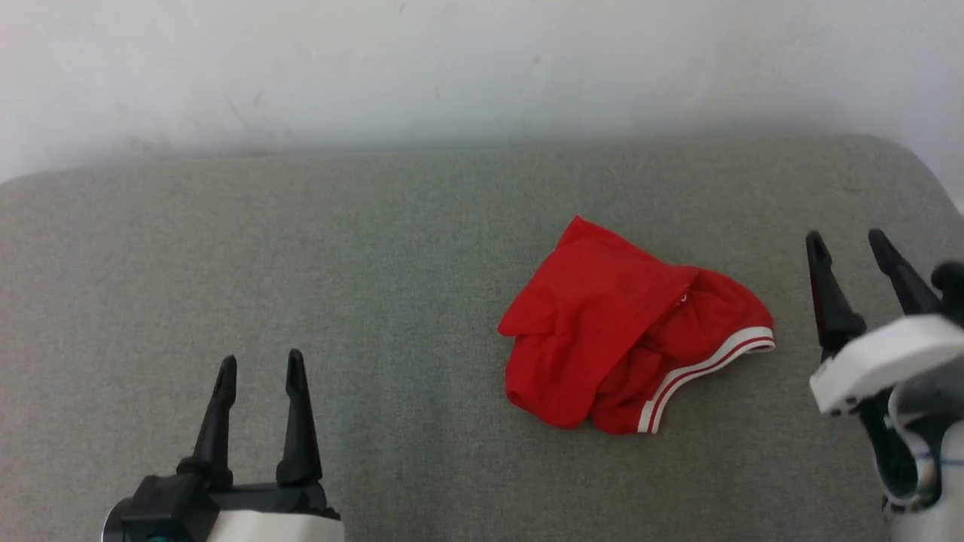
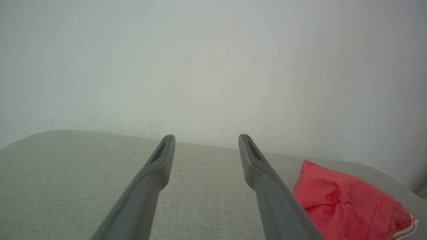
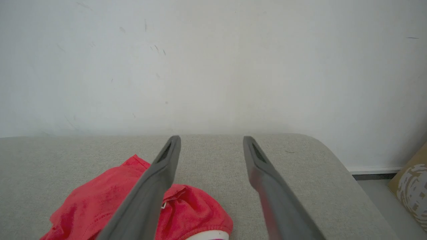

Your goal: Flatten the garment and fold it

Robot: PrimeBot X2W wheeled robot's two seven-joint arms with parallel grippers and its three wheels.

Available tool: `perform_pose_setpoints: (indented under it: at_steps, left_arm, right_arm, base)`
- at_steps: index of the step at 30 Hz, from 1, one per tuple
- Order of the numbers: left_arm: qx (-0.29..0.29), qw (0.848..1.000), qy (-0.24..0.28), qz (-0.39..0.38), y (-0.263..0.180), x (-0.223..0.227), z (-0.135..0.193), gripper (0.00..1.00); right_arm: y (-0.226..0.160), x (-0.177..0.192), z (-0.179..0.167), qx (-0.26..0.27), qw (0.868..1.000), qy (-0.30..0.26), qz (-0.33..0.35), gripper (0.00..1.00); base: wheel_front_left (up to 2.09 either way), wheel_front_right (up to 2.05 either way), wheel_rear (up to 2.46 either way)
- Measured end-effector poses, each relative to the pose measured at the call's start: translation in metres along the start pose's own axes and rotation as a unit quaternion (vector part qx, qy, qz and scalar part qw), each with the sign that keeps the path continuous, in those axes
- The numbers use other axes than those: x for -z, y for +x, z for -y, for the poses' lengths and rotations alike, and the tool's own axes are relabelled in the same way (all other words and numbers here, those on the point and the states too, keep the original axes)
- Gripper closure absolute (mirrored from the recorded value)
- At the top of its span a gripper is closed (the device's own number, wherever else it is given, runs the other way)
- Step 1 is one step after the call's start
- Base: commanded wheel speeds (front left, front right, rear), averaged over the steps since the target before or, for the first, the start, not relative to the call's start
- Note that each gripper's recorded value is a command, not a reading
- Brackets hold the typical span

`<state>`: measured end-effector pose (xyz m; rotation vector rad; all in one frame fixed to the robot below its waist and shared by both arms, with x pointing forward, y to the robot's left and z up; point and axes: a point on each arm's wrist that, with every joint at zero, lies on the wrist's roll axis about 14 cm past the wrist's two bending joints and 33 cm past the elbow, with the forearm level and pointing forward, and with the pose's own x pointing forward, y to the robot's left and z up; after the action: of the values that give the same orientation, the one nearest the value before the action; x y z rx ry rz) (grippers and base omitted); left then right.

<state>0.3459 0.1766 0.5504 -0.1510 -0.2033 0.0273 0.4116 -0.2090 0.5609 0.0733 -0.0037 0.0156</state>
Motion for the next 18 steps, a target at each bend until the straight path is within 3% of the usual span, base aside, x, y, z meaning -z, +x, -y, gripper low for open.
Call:
perform_pose_setpoints:
  at_steps: [7, 13, 18]
  left_arm:
    - [0.006, 1.0, -0.006, -0.013, 0.018, 0.015, 0.003, 0.0]
    - [0.003, 1.0, 0.003, -0.024, 0.025, 0.025, -0.003, 0.0]
    - [-0.004, 0.999, 0.014, -0.031, 0.025, 0.03, -0.012, 0.0]
  right_arm:
    - [0.033, 0.052, 0.008, -0.01, 0.986, -0.016, -0.166, 0.0]
    - [0.03, 0.12, 0.006, -0.035, 0.946, -0.044, -0.319, 0.0]
    - [0.027, 0.158, 0.0, -0.061, 0.922, -0.063, -0.377, 0.0]
  base:
    - [0.0, 0.0, 0.0]
    - [0.0, 0.0, 0.0]
    - [0.0, 0.0, 0.0]
